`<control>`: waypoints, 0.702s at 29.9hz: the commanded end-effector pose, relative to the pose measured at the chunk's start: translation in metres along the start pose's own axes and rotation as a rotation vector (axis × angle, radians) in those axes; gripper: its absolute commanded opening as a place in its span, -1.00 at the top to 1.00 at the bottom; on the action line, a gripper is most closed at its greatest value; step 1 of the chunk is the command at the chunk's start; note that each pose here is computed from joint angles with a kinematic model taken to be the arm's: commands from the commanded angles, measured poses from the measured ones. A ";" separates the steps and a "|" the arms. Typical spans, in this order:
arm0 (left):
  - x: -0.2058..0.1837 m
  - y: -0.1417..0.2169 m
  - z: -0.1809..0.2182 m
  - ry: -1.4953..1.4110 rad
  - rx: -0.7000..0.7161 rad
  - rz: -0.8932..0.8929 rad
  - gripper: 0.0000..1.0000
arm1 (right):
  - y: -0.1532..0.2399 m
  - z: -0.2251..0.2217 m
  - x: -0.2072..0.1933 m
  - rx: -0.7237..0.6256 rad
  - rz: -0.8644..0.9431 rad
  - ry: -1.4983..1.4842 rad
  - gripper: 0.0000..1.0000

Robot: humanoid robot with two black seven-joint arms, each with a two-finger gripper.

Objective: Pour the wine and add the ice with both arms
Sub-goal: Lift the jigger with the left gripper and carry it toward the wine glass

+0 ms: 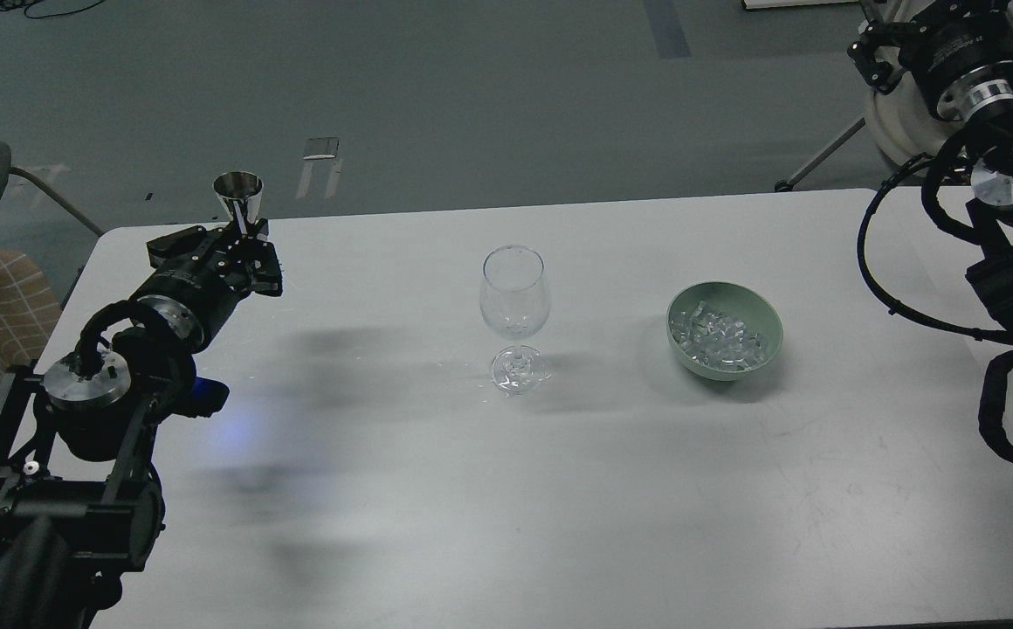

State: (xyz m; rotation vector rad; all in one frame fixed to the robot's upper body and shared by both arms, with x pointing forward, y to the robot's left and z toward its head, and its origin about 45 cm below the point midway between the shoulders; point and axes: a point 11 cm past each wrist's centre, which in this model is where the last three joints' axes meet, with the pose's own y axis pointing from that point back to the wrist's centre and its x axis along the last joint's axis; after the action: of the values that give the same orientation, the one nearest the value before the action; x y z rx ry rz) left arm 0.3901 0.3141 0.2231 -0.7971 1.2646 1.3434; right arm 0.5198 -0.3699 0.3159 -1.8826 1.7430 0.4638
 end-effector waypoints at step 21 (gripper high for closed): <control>-0.065 -0.009 -0.122 -0.042 0.273 -0.171 0.67 | 0.005 0.003 0.007 -0.009 0.010 0.004 -1.00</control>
State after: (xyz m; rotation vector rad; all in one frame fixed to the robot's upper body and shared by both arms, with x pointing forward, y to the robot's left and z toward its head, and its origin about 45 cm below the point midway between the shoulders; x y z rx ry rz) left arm 0.3939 0.1888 0.2551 -0.6831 1.2854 1.0423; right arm 0.5165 -0.3744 0.3088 -1.8831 1.7568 0.4703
